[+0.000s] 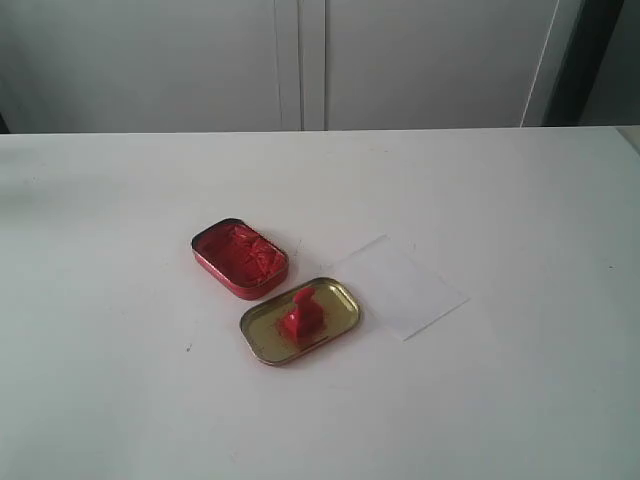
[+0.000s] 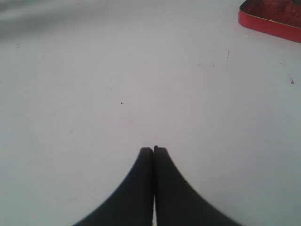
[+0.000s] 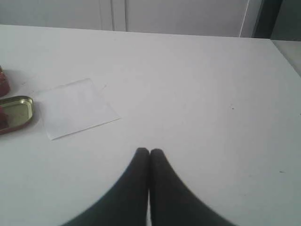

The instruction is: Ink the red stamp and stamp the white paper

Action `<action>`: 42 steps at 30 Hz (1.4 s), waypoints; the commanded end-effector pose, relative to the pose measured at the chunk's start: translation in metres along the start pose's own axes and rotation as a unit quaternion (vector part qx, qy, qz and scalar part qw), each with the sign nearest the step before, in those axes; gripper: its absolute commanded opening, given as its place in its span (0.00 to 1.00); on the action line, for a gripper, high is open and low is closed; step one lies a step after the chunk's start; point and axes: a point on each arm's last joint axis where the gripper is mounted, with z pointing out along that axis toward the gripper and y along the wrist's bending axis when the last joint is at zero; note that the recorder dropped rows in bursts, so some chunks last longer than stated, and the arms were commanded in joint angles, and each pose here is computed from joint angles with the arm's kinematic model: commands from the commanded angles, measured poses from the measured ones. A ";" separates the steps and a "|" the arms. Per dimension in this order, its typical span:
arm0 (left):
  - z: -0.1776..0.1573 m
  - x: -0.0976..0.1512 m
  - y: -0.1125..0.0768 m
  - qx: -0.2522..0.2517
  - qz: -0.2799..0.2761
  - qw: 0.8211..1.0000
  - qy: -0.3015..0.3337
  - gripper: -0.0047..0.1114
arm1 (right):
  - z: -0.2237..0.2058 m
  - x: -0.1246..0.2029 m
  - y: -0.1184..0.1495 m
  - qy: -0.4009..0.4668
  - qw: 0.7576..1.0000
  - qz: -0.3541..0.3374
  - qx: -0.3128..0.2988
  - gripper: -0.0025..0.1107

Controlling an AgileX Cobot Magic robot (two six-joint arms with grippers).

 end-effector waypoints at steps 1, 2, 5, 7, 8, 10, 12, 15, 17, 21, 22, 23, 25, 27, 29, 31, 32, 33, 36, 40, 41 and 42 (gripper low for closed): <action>0.000 0.001 0.000 -0.002 -0.004 1.000 -0.003 0.04 | 0.000 0.000 0.000 -0.008 1.000 -0.003 0.003 0.02; 0.000 0.001 0.000 -0.002 -0.004 1.000 -0.003 0.04 | 0.000 0.000 0.000 -0.008 1.000 -0.003 0.003 0.02; 0.000 0.001 0.000 -0.002 -0.004 1.000 -0.003 0.04 | 0.000 0.000 0.000 -0.008 1.000 -0.003 0.003 0.02; 0.000 0.001 0.000 -0.002 -0.004 1.000 -0.003 0.04 | 0.000 0.000 0.000 -0.008 1.000 -0.003 0.003 0.02; 0.000 0.001 0.000 -0.002 -0.004 1.000 -0.003 0.04 | 0.000 0.000 0.000 -0.008 1.000 -0.003 0.003 0.02; 0.000 0.001 0.000 -0.002 -0.004 1.000 -0.003 0.04 | 0.000 0.000 0.000 -0.008 1.000 -0.003 0.003 0.02; 0.000 0.001 0.000 -0.002 -0.004 1.000 -0.003 0.04 | 0.000 0.000 0.000 -0.008 1.000 -0.003 0.003 0.02; 0.000 0.001 0.000 -0.002 -0.007 1.000 -0.004 0.04 | 0.000 -0.001 0.000 -0.011 1.000 -0.003 0.002 0.02; 0.000 0.001 0.000 -0.002 -0.007 1.000 -0.004 0.04 | 0.000 -0.003 0.000 -0.024 1.000 -0.004 0.002 0.02; 0.000 0.001 0.000 -0.003 -0.005 1.000 -0.003 0.04 | -0.001 -0.010 0.000 -0.063 0.998 -0.004 -0.001 0.02; 0.000 0.001 0.000 -0.003 -0.005 1.000 -0.003 0.04 | -0.001 -0.012 0.000 -0.076 0.997 -0.004 -0.002 0.02; 0.000 0.001 0.000 -0.003 -0.005 1.000 -0.003 0.04 | -0.001 -0.014 0.001 -0.085 0.996 -0.004 -0.002 0.02; 0.000 0.001 0.000 -0.003 -0.005 1.000 -0.003 0.04 | -0.002 -0.019 0.001 -0.110 0.994 -0.004 -0.004 0.02; 0.000 0.001 0.000 -0.003 -0.005 1.000 -0.003 0.04 | -0.003 -0.023 0.001 -0.137 0.991 -0.004 -0.005 0.02; 0.000 0.001 0.000 -0.003 -0.005 1.000 -0.003 0.04 | -0.005 -0.028 0.001 -0.163 0.987 -0.004 -0.006 0.02; 0.000 0.001 0.000 -0.003 -0.005 1.000 -0.003 0.04 | -0.006 -0.032 0.002 -0.185 0.983 -0.004 -0.007 0.02; 0.000 0.001 0.000 -0.003 -0.005 1.000 -0.003 0.04 | -0.007 -0.034 0.002 -0.196 0.981 -0.004 -0.008 0.02; 0.000 0.001 0.000 -0.003 -0.005 1.000 -0.003 0.04 | -0.007 -0.035 0.002 -0.205 0.979 -0.004 -0.008 0.02; 0.000 0.001 0.000 -0.003 -0.005 1.000 -0.003 0.04 | -0.010 -0.040 0.002 -0.232 0.973 -0.004 -0.010 0.02; 0.000 0.001 0.000 -0.003 -0.005 1.000 -0.003 0.04 | -0.010 -0.041 0.002 -0.239 0.971 -0.004 -0.010 0.02; 0.000 0.001 0.000 -0.003 -0.005 1.000 -0.003 0.04 | -0.010 -0.041 0.002 -0.238 0.971 -0.004 -0.010 0.02; 0.000 0.001 0.000 -0.003 -0.005 1.000 -0.003 0.04 | -0.010 -0.041 0.002 -0.238 0.971 -0.004 -0.010 0.02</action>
